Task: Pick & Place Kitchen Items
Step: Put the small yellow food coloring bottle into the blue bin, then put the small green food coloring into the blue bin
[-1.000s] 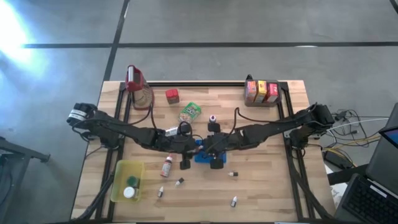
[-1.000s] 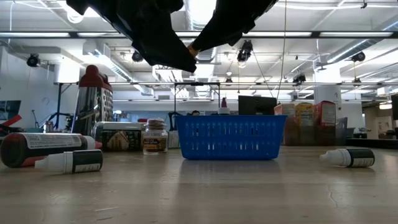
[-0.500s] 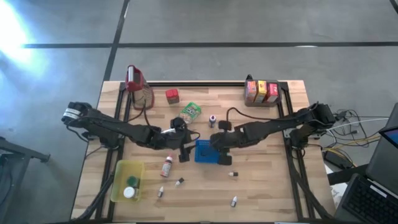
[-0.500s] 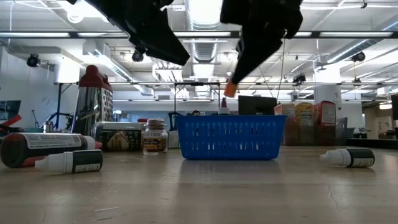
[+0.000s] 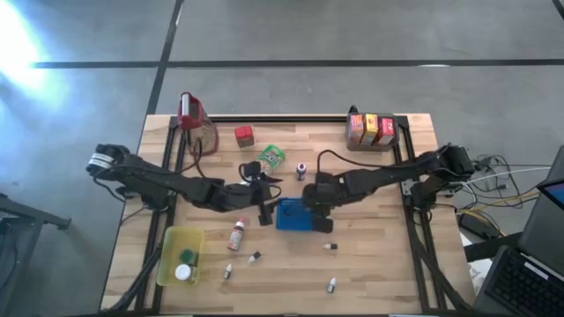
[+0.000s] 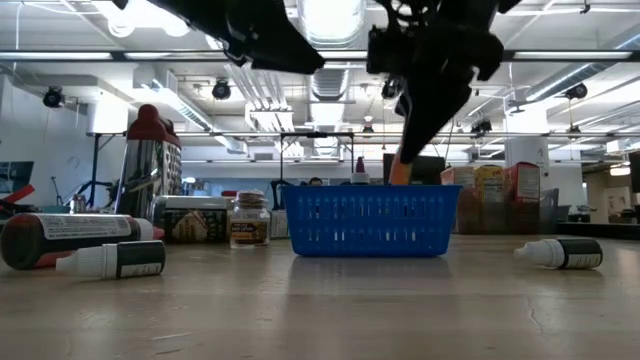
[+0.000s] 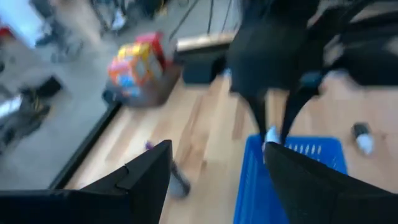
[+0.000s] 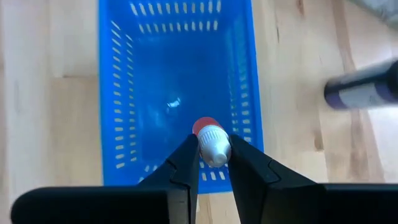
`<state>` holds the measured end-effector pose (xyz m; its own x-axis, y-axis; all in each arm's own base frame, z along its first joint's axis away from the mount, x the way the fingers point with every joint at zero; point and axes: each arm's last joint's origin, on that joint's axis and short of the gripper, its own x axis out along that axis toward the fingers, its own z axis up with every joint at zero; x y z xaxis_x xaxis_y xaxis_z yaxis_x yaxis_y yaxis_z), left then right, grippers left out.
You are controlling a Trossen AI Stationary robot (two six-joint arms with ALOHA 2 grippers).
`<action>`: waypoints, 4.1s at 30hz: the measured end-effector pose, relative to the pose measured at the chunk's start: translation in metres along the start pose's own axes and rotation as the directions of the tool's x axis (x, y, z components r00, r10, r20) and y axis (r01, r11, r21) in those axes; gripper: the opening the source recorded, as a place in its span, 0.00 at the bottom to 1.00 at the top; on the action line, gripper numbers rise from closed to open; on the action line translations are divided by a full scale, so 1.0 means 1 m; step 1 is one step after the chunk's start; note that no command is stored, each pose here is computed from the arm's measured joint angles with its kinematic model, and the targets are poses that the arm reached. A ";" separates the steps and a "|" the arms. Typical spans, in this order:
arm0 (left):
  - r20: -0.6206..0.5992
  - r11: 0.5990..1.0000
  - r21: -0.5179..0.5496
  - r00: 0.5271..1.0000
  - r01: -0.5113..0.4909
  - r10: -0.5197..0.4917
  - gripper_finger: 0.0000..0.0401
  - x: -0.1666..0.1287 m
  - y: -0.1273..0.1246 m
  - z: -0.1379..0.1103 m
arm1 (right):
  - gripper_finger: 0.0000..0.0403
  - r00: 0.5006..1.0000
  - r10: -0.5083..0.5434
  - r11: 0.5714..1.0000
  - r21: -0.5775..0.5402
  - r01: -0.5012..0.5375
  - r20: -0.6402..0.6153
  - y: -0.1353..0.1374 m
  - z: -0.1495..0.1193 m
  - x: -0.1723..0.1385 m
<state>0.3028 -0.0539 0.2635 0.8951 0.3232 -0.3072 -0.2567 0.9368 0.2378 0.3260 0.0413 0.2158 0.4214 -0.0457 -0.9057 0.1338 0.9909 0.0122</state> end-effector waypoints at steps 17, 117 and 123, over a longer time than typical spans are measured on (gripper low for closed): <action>0.201 1.000 -0.024 0.980 -0.013 0.017 0.65 -0.022 0.013 -0.006 | 0.15 0.999 0.036 0.996 0.078 -0.035 -0.010 -0.014 -0.017 0.023; 0.111 0.995 -0.104 0.994 0.009 0.002 0.65 -0.020 0.011 -0.015 | 0.06 0.942 -0.018 0.998 -0.068 -0.005 -0.335 0.080 -0.011 -0.037; 0.106 0.994 -0.112 0.994 0.011 0.001 0.65 -0.020 0.011 -0.016 | 0.02 0.958 -0.086 0.994 -0.083 0.066 -0.274 0.116 -0.035 -0.043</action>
<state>0.2762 -0.0481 0.2575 0.9284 0.3083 -0.2075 -0.2862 0.9493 0.1301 0.2924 0.1621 0.2415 0.1460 -0.0943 -0.9848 0.0864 0.9929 -0.0823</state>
